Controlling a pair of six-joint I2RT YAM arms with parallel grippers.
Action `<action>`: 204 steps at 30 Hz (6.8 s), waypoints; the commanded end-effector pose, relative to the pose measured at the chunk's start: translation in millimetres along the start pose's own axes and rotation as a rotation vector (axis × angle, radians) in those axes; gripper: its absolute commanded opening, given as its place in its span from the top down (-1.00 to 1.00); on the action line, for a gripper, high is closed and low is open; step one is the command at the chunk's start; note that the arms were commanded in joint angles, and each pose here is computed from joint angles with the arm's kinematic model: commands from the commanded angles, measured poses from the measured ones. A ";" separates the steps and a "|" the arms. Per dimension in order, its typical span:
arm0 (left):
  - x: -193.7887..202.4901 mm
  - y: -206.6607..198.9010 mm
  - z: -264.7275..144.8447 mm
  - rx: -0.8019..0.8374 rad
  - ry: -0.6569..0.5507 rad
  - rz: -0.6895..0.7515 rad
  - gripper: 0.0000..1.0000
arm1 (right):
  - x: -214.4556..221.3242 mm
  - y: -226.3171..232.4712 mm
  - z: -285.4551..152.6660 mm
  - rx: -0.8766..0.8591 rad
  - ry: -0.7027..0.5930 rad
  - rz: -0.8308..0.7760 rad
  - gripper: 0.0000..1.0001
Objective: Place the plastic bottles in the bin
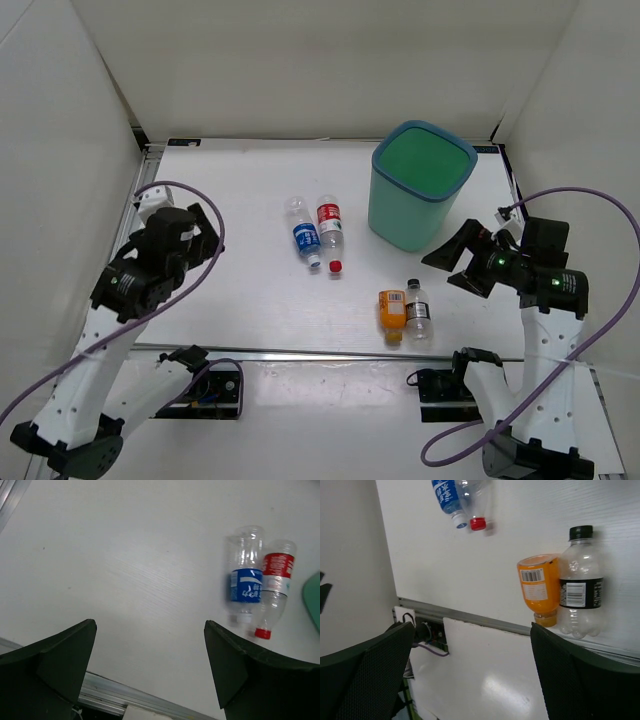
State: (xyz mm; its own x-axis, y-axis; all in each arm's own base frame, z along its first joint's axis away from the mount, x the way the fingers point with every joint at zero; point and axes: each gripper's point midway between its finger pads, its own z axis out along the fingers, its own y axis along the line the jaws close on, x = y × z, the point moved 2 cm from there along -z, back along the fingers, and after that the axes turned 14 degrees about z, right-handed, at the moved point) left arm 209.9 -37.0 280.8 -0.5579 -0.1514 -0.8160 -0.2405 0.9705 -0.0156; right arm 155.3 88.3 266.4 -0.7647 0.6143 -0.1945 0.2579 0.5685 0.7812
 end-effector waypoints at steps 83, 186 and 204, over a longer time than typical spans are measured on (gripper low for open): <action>18.9 -2.6 10.4 -0.005 0.175 0.095 -1.00 | -36.8 49.8 10.3 0.208 -0.120 -0.034 0.31; 15.6 -41.9 -3.0 0.298 0.181 0.208 -1.00 | 104.4 -105.2 130.9 0.844 -0.154 -0.086 0.27; 13.9 -49.8 6.2 0.298 0.145 0.115 -1.00 | 22.9 148.9 -8.2 0.128 -0.448 -0.254 0.44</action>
State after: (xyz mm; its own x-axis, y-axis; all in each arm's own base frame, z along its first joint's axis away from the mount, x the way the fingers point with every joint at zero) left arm 215.1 -84.0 261.9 -0.7079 -0.0101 -0.7063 0.0705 0.9939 -0.0848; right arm 134.1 205.4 351.1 -0.6535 0.6342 -0.4131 0.2696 0.7051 0.6559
